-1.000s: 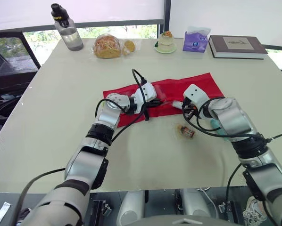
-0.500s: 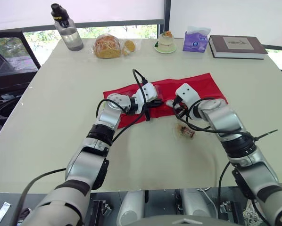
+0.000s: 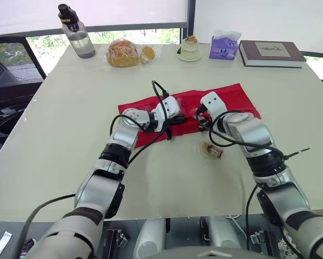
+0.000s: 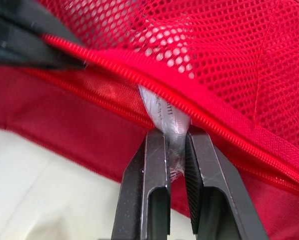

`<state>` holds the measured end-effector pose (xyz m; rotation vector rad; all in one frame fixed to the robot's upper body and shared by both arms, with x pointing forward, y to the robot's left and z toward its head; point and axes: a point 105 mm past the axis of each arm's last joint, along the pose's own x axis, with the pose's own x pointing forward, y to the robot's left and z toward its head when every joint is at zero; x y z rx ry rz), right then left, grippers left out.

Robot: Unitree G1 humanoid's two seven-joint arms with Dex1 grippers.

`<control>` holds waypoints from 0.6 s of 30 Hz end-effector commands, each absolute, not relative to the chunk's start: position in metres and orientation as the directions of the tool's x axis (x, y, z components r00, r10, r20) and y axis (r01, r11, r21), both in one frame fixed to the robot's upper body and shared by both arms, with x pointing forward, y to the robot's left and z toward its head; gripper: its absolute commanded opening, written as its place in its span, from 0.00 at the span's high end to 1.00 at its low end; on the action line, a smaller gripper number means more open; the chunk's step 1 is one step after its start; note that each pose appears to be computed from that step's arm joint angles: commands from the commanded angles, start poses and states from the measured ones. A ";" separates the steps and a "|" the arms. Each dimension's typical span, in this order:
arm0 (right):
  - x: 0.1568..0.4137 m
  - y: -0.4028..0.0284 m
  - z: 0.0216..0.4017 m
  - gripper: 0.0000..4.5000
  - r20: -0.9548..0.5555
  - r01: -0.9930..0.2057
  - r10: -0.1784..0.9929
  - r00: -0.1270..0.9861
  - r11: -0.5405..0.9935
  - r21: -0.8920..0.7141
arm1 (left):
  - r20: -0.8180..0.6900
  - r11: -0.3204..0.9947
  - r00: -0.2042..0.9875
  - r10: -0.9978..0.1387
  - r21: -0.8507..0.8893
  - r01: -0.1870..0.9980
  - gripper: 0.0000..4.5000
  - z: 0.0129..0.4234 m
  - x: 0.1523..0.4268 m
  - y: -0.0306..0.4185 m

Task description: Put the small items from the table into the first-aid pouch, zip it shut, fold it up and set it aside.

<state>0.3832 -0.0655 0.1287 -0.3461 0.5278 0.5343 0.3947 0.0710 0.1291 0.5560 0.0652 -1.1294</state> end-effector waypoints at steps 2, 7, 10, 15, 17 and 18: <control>0.391 -0.052 0.138 0.99 -0.523 -0.546 0.397 0.754 0.822 -0.161 | -0.293 0.270 0.408 -0.865 0.413 0.870 1.00 0.138 0.389 0.060; 0.395 -0.039 0.140 0.99 -0.482 -0.534 0.420 0.769 0.836 -0.123 | -0.295 0.270 0.407 -0.865 0.410 0.871 1.00 0.137 0.389 0.059; 0.394 -0.036 0.141 0.90 -0.469 -0.538 0.432 0.770 0.835 -0.115 | -0.295 0.274 0.411 -0.863 0.410 0.870 1.00 0.137 0.390 0.060; 0.386 -0.042 0.141 0.49 -0.460 -0.552 0.445 0.769 0.825 -0.125 | -0.294 0.293 0.428 -0.855 0.408 0.865 1.00 0.137 0.392 0.065; 0.382 -0.047 0.142 0.49 -0.455 -0.555 0.448 0.769 0.821 -0.130 | -0.293 0.302 0.436 -0.851 0.407 0.862 1.00 0.137 0.394 0.068; 0.379 -0.050 0.144 0.49 -0.451 -0.559 0.453 0.769 0.819 -0.130 | -0.293 0.304 0.439 -0.850 0.407 0.861 1.00 0.138 0.394 0.068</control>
